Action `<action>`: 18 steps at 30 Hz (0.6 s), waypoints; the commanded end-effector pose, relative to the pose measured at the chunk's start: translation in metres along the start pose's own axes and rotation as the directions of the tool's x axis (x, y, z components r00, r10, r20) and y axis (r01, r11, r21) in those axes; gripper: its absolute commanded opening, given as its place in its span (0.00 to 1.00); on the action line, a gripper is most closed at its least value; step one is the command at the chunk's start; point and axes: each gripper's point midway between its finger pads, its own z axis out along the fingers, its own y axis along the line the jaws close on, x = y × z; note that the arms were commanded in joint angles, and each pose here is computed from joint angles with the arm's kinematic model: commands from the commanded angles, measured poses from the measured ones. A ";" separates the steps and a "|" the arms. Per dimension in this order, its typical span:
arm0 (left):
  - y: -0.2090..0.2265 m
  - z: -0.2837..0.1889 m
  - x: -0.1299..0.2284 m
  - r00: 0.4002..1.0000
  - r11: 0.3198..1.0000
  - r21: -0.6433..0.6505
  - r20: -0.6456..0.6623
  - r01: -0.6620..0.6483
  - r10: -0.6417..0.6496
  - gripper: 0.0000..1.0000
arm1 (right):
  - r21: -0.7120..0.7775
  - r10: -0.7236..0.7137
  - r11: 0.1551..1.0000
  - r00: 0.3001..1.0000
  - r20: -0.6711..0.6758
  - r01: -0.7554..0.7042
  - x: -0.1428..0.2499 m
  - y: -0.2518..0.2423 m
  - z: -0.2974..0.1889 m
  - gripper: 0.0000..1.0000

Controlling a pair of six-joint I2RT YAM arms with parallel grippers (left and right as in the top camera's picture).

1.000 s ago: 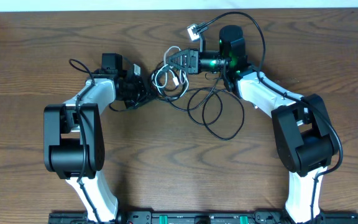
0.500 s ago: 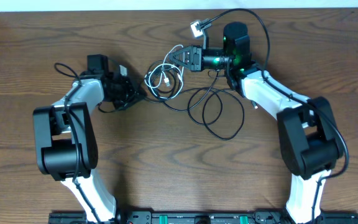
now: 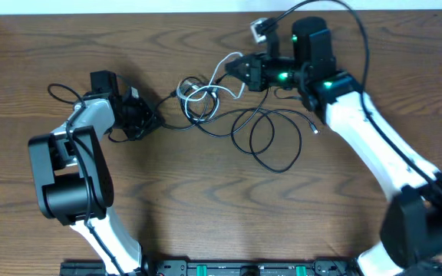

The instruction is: Untangle cables

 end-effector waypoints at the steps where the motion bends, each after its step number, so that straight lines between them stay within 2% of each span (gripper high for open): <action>1: 0.020 0.003 -0.003 0.999 0.995 -0.083 0.021 0.049 -0.048 0.08 | 0.133 -0.188 0.976 0.977 0.102 0.174 -0.032 0.017 -0.038 0.01; 6: 0.020 0.003 -0.003 0.999 0.995 -0.083 0.021 0.049 -0.048 0.08 | 0.199 -0.256 0.955 0.951 0.172 0.221 -0.048 0.045 -0.075 0.01; 13: 0.020 0.003 -0.003 0.999 0.995 -0.083 0.021 0.050 -0.048 0.08 | 0.215 -0.389 0.916 0.883 0.262 0.339 -0.065 0.094 -0.118 0.01; 18: 0.020 0.003 -0.003 0.999 0.995 -0.083 0.021 0.050 -0.048 0.08 | 0.228 -0.423 0.902 0.854 0.303 0.366 -0.070 0.113 -0.137 0.01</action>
